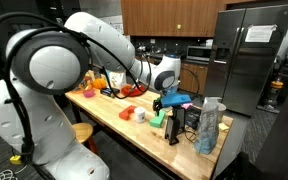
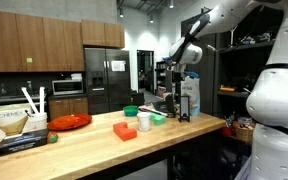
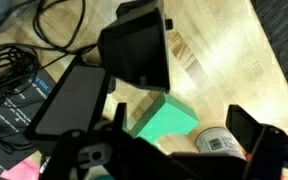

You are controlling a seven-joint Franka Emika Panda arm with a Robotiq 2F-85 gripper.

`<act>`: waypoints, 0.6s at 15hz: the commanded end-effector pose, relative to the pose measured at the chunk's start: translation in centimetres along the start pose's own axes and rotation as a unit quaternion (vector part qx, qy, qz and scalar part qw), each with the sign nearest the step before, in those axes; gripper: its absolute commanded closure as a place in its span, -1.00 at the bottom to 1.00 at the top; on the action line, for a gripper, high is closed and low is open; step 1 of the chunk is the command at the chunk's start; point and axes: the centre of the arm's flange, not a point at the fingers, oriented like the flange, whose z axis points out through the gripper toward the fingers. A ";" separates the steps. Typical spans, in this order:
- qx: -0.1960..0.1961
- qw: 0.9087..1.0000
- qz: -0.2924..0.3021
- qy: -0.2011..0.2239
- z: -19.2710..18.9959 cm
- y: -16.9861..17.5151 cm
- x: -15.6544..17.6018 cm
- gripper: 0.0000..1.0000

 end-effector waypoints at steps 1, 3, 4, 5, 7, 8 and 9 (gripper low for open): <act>-0.004 0.999 -0.034 0.025 0.2 0.6 0.0 -1.00; -0.001 0.999 -0.032 0.036 0.3 0.6 0.1 -1.00; -0.001 0.999 -0.031 0.043 0.3 0.6 0.3 -1.00; -0.001 0.998 -0.033 0.049 0.4 0.7 0.3 -1.00; -0.002 0.997 -0.041 0.061 0.5 0.8 0.4 -1.00; 0.000 0.997 -0.048 0.064 0.5 1.4 7.9 -1.00; -0.002 0.996 -0.054 0.075 0.5 1.0 9.0 -1.00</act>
